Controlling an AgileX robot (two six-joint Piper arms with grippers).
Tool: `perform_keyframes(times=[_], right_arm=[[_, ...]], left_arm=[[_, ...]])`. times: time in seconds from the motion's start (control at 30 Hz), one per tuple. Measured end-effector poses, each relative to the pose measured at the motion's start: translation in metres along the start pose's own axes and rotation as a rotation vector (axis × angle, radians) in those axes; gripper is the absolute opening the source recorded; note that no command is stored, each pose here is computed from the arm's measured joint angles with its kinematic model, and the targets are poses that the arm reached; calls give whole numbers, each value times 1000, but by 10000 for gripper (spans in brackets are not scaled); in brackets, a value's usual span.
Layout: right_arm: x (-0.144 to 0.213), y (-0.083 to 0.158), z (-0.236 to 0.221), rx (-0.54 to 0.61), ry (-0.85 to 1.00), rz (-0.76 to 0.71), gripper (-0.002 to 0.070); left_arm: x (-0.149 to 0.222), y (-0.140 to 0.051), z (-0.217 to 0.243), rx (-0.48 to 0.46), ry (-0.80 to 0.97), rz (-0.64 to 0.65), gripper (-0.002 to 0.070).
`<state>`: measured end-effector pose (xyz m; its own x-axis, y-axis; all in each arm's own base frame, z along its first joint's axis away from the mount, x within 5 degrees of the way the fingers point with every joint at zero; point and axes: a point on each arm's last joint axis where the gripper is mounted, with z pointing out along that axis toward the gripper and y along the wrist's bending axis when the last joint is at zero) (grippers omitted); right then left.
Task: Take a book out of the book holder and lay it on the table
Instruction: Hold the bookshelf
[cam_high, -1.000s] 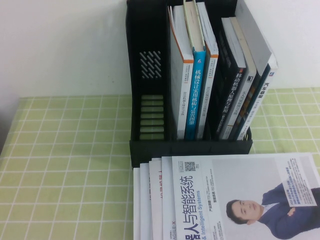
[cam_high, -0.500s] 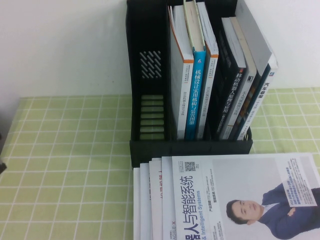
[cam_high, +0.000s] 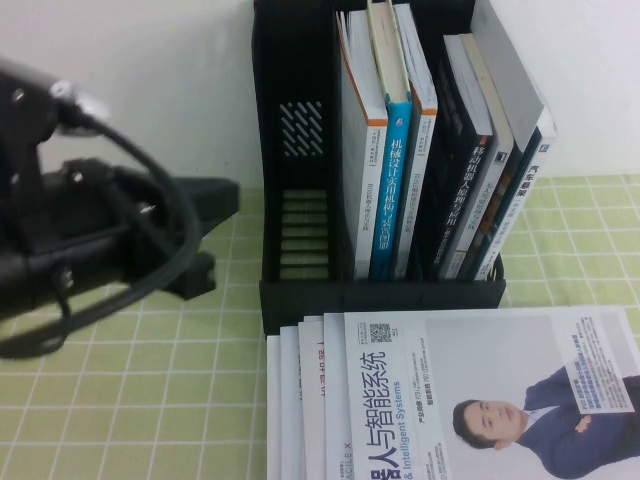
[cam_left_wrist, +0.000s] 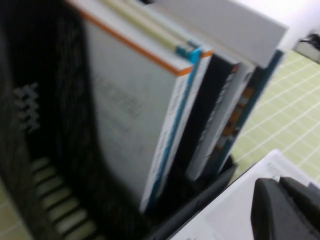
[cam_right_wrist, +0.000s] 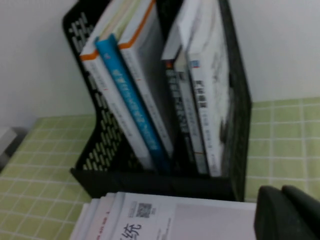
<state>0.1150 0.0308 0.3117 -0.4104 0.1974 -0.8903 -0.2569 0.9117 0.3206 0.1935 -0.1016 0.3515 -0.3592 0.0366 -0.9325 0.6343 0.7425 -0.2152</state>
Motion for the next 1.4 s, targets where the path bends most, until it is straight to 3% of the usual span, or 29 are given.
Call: perform_keyframes(times=[0.17,0.4,0.6,0.77,0.9,1.1,1.4], right_arm=[[-5,-2,31,-126,17,-72,-2],[-5,-17,69,-144,30,-39,-1],[1,-28,89,-128,66,-43,47],[6,-34,100,-122,101,-16,131],[11,-38,108,-120,131,5,151],[13,-41,114,-131,127,-6,169],[3,-37,130,-244,111,-106,350]], left_arm=[[-30,-3,51,213,-5,128,-3],[-70,-15,125,321,-6,297,-3],[-89,-40,194,406,-37,357,-3],[-94,-62,240,408,-75,427,-3],[-95,-67,262,407,-99,440,-3],[-86,-54,279,346,-53,444,-3],[-87,-31,270,296,75,404,-3]])
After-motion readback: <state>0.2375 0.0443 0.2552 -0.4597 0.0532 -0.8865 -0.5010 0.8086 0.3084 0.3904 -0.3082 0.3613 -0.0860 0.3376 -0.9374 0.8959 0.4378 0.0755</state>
